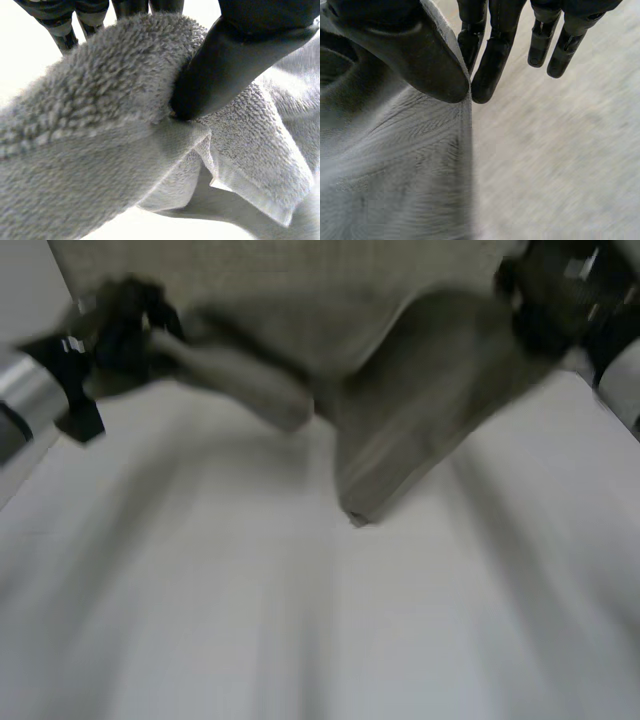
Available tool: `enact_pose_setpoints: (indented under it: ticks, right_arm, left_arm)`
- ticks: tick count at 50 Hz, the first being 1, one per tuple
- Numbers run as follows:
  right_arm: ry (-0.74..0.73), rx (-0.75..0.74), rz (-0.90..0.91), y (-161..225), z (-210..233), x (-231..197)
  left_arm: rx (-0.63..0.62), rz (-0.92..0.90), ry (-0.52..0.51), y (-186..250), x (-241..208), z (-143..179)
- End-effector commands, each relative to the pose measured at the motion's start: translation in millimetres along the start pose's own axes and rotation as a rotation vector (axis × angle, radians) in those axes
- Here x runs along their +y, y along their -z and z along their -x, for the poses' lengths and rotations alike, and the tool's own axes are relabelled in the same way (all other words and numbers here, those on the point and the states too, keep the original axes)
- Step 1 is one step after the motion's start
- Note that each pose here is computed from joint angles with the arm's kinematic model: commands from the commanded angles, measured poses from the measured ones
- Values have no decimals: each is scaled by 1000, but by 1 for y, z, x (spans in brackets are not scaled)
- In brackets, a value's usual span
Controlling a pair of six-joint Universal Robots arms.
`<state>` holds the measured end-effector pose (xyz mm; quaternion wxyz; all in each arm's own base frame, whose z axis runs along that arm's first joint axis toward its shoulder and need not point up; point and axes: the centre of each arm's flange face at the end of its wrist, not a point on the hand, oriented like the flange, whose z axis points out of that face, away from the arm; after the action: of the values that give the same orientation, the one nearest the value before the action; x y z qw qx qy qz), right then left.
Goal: Fold the towel.
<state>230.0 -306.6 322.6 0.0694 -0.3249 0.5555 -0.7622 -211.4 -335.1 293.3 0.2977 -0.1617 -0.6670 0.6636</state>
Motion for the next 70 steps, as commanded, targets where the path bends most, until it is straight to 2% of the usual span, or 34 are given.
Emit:
enact_pose_setpoints:
  ticks: [1,5,10,17,23,29,31,33,34,36,41,48,54,59,62,64,65,67,70]
  right_arm:
    - [43,-115,209,39,42,60]
    - [35,-156,250,50,54,72]
    - [26,-172,266,55,57,76]
    - [51,-113,207,45,39,57]
    - [59,-104,171,44,35,47]
    - [42,-118,203,47,41,56]
    - [16,-144,251,48,49,74]
    - [8,-155,266,48,52,79]
    - [2,-161,276,47,54,83]
    - [-1,-164,283,47,55,86]
    - [-4,-170,285,46,57,89]
    - [-1,-164,280,45,57,90]
    - [-7,-169,290,47,59,93]
    - [-13,-176,301,48,61,96]
    - [-15,-178,305,49,62,97]
    - [-15,-177,306,49,62,98]
    - [-15,-176,306,49,62,98]
    - [-17,-178,310,50,63,99]
    - [-18,-179,311,51,63,99]
  left_arm:
    - [25,238,157,25,82,4]
    - [45,303,205,35,102,-1]
    - [71,357,218,44,109,-7]
    - [96,384,200,64,68,-24]
    - [106,355,182,65,58,-23]
    - [69,373,195,60,72,-7]
    - [57,386,198,57,81,1]
    - [5,409,199,52,96,23]
    - [5,409,199,52,96,23]
    - [-55,420,168,46,103,42]
    - [-123,410,90,36,104,60]
    - [-198,405,52,29,106,76]
    - [-182,423,52,34,107,63]
    - [-179,389,22,47,90,46]
    - [-165,368,2,56,80,30]
    - [-135,352,-21,66,71,6]
    - [-135,352,-21,66,71,6]
    - [-96,340,-41,79,67,-20]
    - [-91,342,-50,87,68,-32]
